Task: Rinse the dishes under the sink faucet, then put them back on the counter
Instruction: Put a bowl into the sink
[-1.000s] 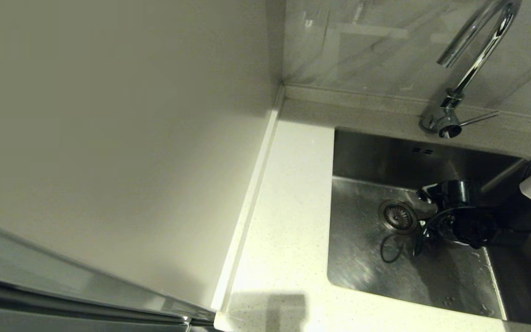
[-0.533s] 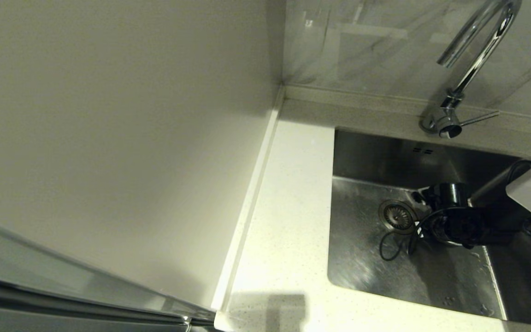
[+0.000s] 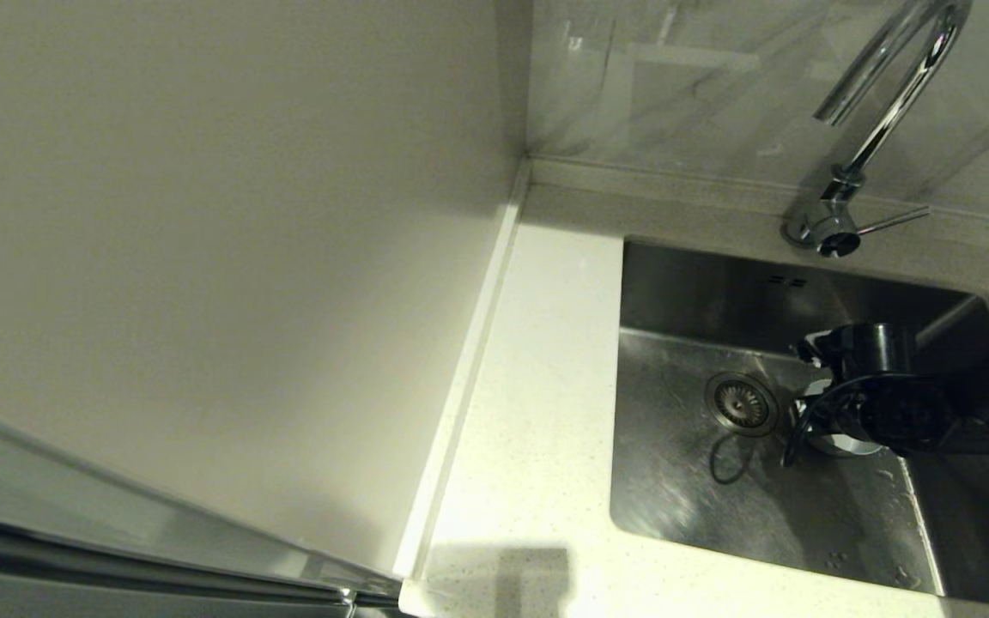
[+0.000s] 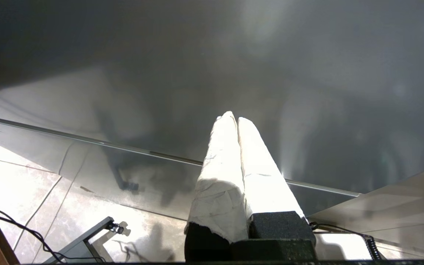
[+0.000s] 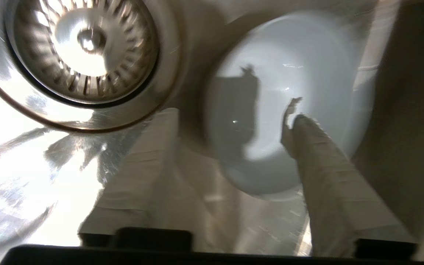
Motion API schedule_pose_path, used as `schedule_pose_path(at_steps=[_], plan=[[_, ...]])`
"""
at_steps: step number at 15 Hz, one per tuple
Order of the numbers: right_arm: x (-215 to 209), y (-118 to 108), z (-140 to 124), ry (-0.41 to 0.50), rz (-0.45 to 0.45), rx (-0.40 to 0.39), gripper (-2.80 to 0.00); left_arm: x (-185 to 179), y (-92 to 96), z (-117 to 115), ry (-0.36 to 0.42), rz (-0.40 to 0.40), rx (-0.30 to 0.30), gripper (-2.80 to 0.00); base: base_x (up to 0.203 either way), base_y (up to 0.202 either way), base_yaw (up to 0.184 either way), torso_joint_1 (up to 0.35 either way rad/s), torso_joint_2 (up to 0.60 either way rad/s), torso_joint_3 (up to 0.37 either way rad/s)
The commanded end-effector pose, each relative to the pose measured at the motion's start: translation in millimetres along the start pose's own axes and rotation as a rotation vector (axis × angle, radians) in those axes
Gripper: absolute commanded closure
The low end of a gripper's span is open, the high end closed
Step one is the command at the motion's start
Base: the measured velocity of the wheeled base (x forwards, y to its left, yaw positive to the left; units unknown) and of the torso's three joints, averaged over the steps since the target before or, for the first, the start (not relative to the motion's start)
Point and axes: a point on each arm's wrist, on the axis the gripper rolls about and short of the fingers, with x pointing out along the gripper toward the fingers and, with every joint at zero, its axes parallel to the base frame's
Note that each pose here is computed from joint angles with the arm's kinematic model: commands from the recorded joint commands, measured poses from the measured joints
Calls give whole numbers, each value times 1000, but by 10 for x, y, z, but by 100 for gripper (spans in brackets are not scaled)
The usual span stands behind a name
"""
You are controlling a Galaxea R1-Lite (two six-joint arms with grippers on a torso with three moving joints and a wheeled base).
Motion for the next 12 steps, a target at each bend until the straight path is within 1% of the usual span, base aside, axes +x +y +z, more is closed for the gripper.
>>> schedule_pose_path(at_steps=[1, 4, 7, 8, 9, 10, 12], plan=[[-514, -248, 277, -118, -32, 40, -280, -3, 0, 0, -4, 0, 0, 0, 0, 0, 0, 0, 0, 0], [-1143, -542, 415, -179, -51, 90, -280, -2, 0, 0, -4, 1, -1, 0, 0, 0, 0, 0, 0, 0], [-1782, -788, 403, -245, -53, 136, -280, -2, 0, 0, -4, 1, 0, 0, 0, 0, 0, 0, 0, 0], [-1986, -878, 357, -239, -61, 146, -280, -2, 0, 0, -4, 2, -1, 0, 0, 0, 0, 0, 0, 0], [-2139, -965, 273, -188, -77, 150, -280, -2, 0, 0, -4, 0, -1, 0, 0, 0, 0, 0, 0, 0], [-2244, -1067, 174, -105, -110, 158, -280, -2, 0, 0, -4, -1, -1, 0, 0, 0, 0, 0, 0, 0], [-2385, -1358, 72, 27, -214, 211, -280, -2, 0, 0, -4, 1, -1, 0, 0, 0, 0, 0, 0, 0]])
